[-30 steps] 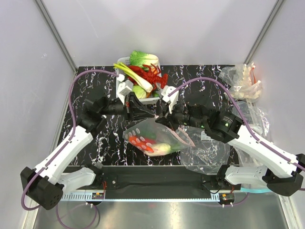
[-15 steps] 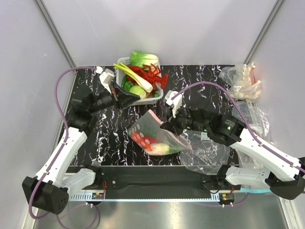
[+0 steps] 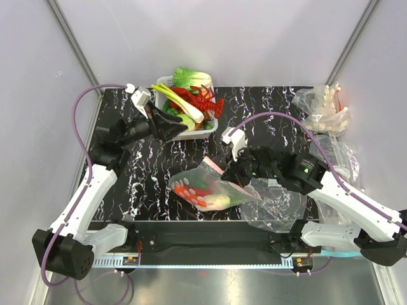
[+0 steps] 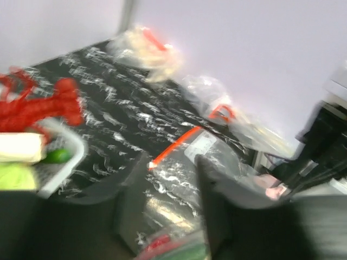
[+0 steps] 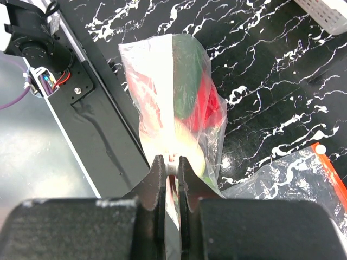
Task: Place the food in the zip-top bag and seal the zipper
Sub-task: Zip the zipper food storage bag at the center of the board.
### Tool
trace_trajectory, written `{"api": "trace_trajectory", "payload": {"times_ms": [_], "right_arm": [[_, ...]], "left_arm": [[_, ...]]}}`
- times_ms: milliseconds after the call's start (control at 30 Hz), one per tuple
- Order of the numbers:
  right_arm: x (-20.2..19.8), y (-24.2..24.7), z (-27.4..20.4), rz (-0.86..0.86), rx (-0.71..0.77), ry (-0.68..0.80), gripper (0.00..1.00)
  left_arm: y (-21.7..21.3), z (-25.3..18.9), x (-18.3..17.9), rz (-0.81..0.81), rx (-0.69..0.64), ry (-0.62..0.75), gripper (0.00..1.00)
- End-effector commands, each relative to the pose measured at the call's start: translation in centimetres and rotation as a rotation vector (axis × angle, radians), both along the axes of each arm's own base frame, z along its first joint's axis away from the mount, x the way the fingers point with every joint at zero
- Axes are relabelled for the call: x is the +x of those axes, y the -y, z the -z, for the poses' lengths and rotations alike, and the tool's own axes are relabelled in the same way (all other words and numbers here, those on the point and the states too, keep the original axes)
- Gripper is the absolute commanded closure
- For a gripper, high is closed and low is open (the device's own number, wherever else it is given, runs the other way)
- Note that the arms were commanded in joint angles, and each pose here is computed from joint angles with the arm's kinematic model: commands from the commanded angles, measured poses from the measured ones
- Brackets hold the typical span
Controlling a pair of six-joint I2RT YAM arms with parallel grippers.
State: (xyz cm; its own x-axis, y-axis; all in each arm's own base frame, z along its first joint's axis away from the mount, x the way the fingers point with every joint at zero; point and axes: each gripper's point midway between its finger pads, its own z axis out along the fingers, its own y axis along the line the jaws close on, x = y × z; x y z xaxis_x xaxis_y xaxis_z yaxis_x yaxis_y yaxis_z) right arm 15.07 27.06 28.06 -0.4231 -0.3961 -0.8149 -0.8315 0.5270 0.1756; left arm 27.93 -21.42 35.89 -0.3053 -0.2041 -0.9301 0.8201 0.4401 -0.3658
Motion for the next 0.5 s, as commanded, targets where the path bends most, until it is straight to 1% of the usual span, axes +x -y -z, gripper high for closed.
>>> {"api": "trace_trajectory", "payload": {"times_ms": [0, 33, 100, 133, 167, 233, 267, 400, 467], "right_arm": [[0.8, -0.6, -1.3, 0.019, 0.021, 0.014, 1.00], [1.0, -0.8, -1.7, 0.015, 0.025, 0.023, 1.00], [1.3, -1.3, -1.6, 0.013, 0.018, 0.022, 1.00], [1.5, -1.4, -1.9, 0.014, 0.021, 0.030, 1.00], [1.6, -1.5, -2.0, 0.017, 0.021, 0.036, 1.00], [1.9, -1.8, -2.2, 0.018, 0.026, 0.042, 1.00], [2.0, -1.8, -2.3, 0.022, 0.026, 0.042, 1.00], [2.0, -1.9, -2.7, 0.020, 0.040, 0.049, 1.00], [2.1, -1.8, -2.8, 0.026, 0.041, 0.052, 1.00]], "left_arm": [[2.3, -2.1, -4.4, 0.269, -0.060, 0.115, 0.40], [3.0, -1.8, -5.2, 0.304, -0.053, 0.122, 0.34], [3.8, -1.1, -6.2, 0.352, -0.042, 0.130, 0.25], [4.2, -0.8, -6.5, 0.374, -0.035, 0.140, 0.18], [4.8, -0.4, -7.3, 0.405, -0.030, 0.133, 0.15], [5.2, 0.4, -7.4, 0.418, -0.020, 0.122, 0.07], [5.3, 0.6, -7.3, 0.418, -0.019, 0.117, 0.01], [5.8, 1.9, -7.4, 0.437, -0.013, 0.084, 0.01], [6.2, 2.6, -7.6, 0.453, -0.004, 0.070, 0.03]]}}
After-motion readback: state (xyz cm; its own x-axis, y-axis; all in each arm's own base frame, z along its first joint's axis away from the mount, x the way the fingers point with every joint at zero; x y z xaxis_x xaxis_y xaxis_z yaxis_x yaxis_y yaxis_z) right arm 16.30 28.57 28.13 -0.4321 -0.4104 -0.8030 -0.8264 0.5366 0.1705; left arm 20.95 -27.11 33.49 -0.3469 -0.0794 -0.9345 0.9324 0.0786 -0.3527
